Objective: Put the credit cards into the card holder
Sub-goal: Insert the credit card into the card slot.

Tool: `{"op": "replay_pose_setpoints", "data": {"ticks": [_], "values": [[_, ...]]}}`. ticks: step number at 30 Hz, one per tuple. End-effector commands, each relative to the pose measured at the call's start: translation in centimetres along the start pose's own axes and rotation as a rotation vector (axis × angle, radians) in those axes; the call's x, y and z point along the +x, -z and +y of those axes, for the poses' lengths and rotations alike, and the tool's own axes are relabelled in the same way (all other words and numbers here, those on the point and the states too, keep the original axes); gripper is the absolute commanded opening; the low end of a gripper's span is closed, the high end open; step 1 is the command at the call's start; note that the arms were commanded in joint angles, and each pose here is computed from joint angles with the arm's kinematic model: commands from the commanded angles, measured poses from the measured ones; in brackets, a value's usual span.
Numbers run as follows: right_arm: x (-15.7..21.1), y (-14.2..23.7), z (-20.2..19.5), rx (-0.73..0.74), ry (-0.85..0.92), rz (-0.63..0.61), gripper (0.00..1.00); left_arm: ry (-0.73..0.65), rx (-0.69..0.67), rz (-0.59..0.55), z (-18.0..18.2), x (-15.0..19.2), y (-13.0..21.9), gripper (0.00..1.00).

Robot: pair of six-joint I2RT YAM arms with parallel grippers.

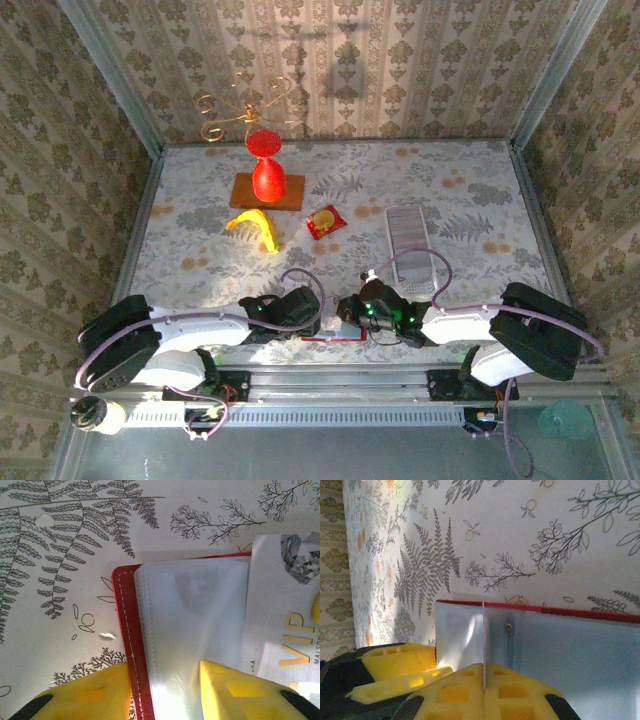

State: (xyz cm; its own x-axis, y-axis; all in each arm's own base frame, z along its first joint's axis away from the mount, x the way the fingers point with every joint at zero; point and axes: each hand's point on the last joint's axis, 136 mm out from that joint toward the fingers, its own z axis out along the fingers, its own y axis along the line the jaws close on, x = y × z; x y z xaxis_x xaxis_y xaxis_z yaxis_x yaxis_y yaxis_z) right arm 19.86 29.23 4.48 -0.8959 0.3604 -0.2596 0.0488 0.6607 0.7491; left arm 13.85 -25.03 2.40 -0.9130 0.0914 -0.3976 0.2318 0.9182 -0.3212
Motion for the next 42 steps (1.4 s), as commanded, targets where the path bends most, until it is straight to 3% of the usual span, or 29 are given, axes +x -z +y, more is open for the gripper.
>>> {"op": "replay_pose_setpoints", "data": {"ticks": [1, 24, 32, 39, 42], "values": [[1.1, 0.1, -1.7, 0.056, -0.007, 0.024, 0.0, 0.002, -0.026, 0.038, 1.0, 1.3, -0.2, 0.39], [3.1, -0.2, -2.8, 0.088, -0.024, 0.116, 0.02, -0.005, -0.018, 0.043, 0.8, 1.3, -0.2, 0.39], [2.9, -0.3, -3.2, 0.108, -0.046, 0.098, 0.02, 0.001, -0.012, 0.04, 0.8, 1.4, -0.3, 0.38], [3.2, -0.8, -2.9, 0.103, -0.027, 0.118, 0.09, 0.003, -0.012, 0.039, 0.9, 1.5, -0.3, 0.38], [3.2, -0.9, -2.9, 0.111, -0.018, 0.117, 0.2, 0.004, -0.008, 0.032, 0.9, 1.4, -0.2, 0.36]]}}
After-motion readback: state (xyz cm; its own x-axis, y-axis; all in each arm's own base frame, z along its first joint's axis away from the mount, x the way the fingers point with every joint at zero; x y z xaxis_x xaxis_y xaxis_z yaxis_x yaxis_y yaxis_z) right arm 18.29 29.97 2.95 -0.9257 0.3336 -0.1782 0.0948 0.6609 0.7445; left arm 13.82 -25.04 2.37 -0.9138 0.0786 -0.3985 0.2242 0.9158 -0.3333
